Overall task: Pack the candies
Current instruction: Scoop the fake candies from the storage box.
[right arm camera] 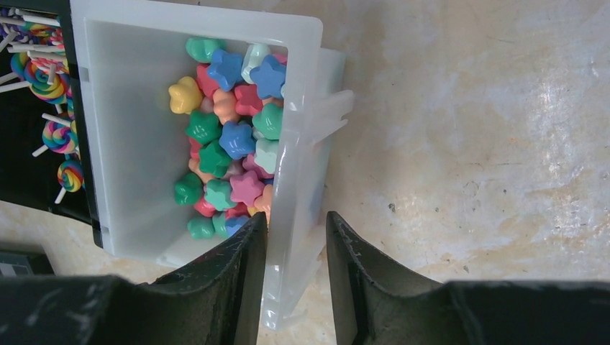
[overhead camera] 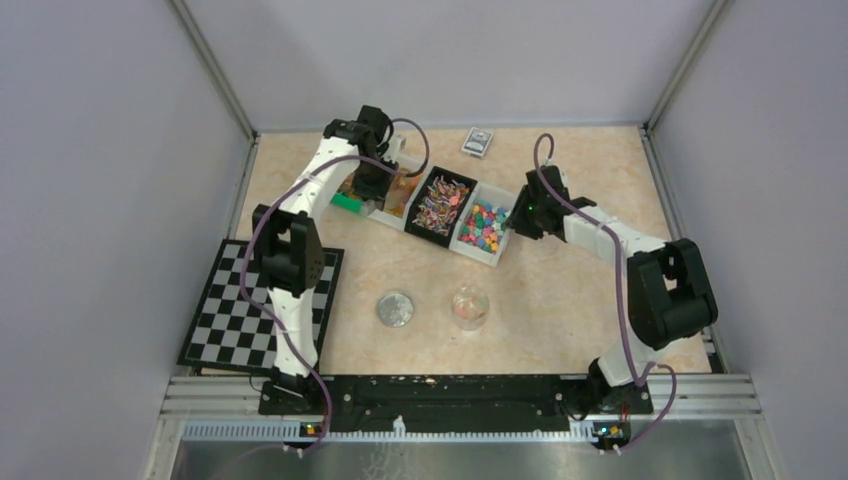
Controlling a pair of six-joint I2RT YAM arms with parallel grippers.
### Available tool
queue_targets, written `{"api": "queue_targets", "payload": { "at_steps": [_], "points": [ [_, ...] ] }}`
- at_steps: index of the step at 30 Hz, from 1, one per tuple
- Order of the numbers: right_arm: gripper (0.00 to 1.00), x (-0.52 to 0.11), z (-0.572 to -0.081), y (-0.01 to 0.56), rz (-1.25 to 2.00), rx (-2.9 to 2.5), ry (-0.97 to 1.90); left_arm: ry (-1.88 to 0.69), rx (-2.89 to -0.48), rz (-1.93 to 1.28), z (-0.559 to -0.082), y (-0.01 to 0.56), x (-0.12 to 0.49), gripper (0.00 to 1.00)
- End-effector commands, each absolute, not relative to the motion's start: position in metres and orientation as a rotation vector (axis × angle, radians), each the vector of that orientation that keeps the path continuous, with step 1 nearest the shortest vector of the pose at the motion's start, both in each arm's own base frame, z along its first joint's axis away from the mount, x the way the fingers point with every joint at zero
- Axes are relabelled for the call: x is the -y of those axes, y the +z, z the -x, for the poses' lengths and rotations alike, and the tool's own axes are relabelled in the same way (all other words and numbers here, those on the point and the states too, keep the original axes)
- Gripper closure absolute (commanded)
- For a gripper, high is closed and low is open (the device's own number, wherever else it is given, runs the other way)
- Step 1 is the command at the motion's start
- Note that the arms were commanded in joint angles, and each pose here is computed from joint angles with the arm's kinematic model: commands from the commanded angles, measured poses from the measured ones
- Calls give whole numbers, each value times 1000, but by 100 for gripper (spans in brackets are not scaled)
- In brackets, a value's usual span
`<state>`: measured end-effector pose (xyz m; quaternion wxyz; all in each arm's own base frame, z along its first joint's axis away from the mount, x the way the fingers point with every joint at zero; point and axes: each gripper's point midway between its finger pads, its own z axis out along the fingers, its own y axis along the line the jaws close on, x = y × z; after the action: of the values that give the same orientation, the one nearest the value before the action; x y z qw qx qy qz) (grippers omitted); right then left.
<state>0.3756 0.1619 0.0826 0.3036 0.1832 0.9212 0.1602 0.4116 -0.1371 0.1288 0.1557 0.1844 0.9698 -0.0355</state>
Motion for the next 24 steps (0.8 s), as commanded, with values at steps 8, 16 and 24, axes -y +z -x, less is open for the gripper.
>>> {"api": "queue_targets", "payload": {
  "at_steps": [8, 16, 24],
  "points": [
    [70, -169, -385, 82, -447, -2421, 439, -140, -2726, -552, -441, 119, 148, 100],
    [79, -171, -384, 75, -419, -2429, 438, -136, -2706, -488, -433, 102, 145, 100],
    [85, -171, -384, 69, -397, -2433, 434, -131, -2589, -485, -434, 115, 142, 100]
  ]
}}
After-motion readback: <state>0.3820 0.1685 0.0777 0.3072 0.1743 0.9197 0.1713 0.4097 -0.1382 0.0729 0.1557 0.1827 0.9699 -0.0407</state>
